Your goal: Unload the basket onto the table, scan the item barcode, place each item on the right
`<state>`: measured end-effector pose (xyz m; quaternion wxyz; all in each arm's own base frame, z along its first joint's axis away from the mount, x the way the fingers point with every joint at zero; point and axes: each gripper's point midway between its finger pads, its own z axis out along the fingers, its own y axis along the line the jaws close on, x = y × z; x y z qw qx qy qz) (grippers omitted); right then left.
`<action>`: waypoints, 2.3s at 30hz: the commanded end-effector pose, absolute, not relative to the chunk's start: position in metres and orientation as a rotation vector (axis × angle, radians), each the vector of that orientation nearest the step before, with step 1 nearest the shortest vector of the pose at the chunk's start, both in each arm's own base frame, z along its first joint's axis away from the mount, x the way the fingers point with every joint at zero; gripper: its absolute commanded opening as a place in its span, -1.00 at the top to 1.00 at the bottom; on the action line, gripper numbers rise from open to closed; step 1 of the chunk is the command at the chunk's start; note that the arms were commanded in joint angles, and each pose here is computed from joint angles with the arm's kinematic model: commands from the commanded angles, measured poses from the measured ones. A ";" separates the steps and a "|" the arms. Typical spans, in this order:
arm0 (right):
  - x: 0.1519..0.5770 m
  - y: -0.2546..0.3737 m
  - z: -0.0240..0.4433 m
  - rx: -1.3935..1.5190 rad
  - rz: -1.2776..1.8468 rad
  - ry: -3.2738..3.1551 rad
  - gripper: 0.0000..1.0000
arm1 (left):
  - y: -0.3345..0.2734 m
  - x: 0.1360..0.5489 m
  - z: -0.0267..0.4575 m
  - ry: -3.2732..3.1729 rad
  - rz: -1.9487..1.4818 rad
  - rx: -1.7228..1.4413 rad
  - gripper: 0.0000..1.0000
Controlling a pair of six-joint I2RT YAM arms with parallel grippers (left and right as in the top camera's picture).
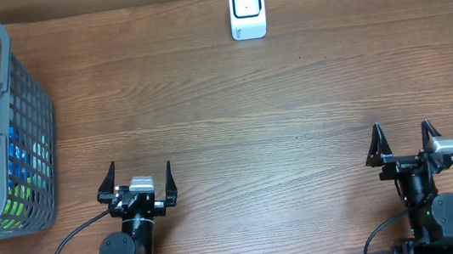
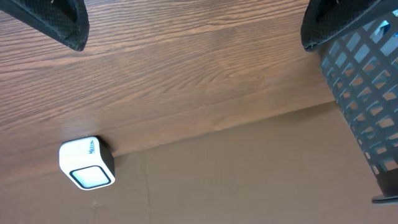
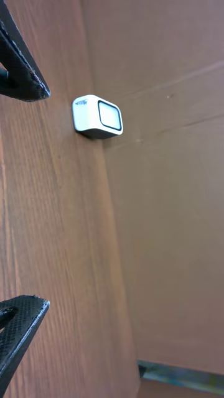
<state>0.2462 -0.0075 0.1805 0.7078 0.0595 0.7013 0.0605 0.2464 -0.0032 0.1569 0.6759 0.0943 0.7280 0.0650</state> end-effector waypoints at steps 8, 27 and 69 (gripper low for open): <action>0.245 0.007 0.189 0.059 0.197 1.521 -1.00 | -0.024 0.244 0.165 1.601 0.025 0.272 -0.99; 0.232 0.018 0.239 0.002 0.234 1.452 -1.00 | -0.041 0.229 0.226 1.489 -0.036 0.347 -1.00; 0.306 0.058 0.366 0.014 0.637 2.209 -1.00 | -0.065 0.323 0.480 1.997 -0.378 0.377 -1.00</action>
